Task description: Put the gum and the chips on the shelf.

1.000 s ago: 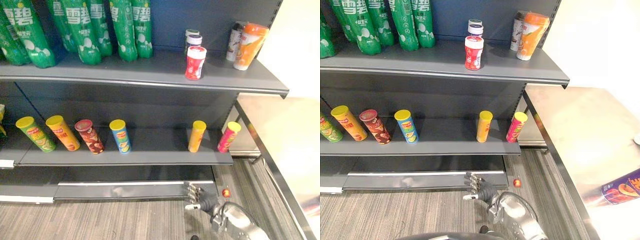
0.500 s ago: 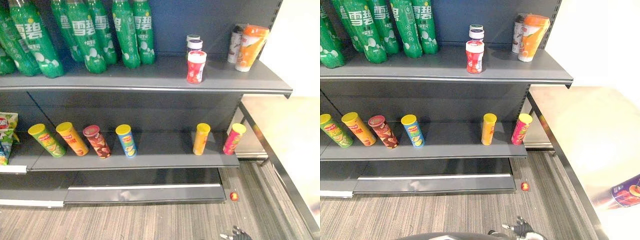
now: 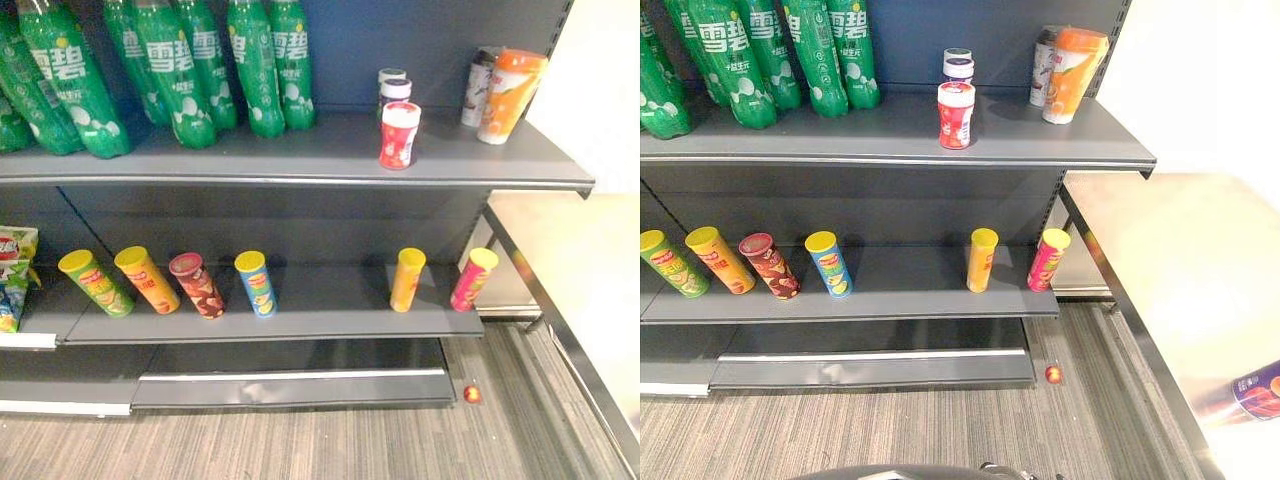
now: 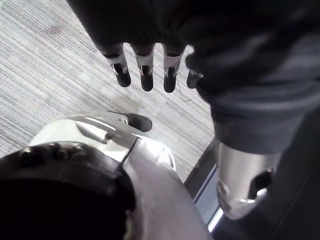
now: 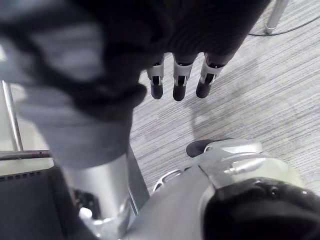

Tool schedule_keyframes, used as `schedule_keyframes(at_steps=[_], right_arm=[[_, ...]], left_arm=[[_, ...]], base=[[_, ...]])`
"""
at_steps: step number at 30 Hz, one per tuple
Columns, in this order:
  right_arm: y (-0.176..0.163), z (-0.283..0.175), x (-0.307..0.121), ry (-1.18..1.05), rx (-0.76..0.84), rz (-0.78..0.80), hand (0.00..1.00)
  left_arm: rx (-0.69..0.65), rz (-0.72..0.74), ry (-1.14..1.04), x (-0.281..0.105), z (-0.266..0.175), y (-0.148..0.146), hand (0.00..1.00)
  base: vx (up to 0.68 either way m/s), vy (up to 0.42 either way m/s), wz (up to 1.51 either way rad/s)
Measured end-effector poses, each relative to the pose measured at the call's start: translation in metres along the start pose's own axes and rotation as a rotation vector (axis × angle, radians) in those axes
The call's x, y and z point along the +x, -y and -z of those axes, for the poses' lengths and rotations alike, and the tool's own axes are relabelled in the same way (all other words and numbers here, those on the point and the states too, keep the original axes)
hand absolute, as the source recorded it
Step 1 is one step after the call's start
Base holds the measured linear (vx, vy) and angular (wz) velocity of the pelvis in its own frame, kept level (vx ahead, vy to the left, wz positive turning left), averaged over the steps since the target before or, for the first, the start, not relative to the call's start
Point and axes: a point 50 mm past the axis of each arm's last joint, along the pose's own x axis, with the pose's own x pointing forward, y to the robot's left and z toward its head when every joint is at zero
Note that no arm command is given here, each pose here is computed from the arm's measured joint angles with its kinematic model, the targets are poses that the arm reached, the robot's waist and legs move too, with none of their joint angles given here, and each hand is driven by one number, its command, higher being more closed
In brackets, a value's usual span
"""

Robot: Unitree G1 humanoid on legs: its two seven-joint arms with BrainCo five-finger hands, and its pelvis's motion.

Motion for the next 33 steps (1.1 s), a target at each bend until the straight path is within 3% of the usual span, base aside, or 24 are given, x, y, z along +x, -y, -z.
schedule_keyframes(at_steps=[8, 33], right_arm=[[-0.0026, 0.0018, 0.0000, 0.003, 0.068, -0.037, 0.00], [-0.0057, 0.0025, 0.0000, 0.012, 0.068, -0.067, 0.00]], left_arm=[[-0.007, -0.003, 0.001, 0.0002, -0.0001, 0.0002, 0.00], [0.017, -0.024, 0.012, 0.0007, -0.0023, 0.0016, 0.00]], base=[[0.04, 0.028, 0.00], [0.01, 0.005, 0.03]])
